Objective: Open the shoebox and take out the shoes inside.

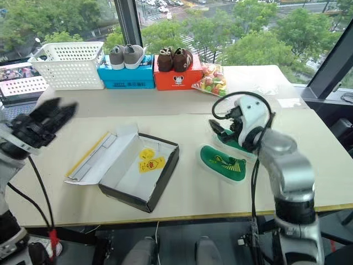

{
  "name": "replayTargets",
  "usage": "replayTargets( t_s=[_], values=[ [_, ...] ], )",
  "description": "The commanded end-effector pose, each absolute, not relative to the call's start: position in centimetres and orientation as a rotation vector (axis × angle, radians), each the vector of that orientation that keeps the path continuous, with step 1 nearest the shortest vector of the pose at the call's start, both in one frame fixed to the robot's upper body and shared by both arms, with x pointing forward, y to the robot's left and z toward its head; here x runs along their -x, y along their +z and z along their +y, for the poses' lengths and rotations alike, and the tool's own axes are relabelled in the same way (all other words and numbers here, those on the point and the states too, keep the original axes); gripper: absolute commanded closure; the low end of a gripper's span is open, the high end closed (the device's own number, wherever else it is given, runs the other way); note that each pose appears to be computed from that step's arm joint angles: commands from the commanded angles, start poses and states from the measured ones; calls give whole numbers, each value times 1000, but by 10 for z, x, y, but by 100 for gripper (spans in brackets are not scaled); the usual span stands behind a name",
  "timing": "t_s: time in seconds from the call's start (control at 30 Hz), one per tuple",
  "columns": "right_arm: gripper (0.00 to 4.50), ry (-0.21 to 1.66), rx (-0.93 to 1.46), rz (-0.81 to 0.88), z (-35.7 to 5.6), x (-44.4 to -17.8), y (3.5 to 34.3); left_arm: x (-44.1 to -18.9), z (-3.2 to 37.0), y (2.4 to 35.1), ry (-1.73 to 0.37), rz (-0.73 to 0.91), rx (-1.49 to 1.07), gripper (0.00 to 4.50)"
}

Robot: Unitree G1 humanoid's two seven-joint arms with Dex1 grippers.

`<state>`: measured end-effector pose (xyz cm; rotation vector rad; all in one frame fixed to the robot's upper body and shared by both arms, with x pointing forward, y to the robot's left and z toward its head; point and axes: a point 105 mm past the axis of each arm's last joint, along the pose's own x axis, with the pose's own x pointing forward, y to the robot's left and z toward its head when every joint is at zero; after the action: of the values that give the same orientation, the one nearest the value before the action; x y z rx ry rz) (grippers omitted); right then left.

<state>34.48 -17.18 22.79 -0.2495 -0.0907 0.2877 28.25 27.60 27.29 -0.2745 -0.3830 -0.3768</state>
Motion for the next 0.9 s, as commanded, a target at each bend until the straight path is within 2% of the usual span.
replayTargets(
  t_s=[0.03, 0.2, 0.3, 0.47, 0.63, 0.8, 0.9],
  values=[
    [3, 216, 271, -278, -170, -311, 246, -265, 278, 258, -246, -390, 278, 0],
    [3, 99, 266, -165, -201, -289, 185, -250, 254, 196, -158, -219, 255, 0],
    [3, 30, 240, -118, -224, -275, 160, -235, 251, 165, -68, -157, 193, 0],
    [3, -52, 260, -68, -249, -261, 133, -215, 280, 145, 114, -190, 57, 0],
    [3, -67, 281, -13, -249, -258, 101, -213, 253, 113, 88, -150, 27, 0],
    [3, -33, 297, -14, -229, -258, 95, -217, 221, 94, 11, -118, -14, 0],
    [3, -41, 297, -10, -226, -256, 94, -216, 219, 83, 17, -98, -17, 0]
  ],
)
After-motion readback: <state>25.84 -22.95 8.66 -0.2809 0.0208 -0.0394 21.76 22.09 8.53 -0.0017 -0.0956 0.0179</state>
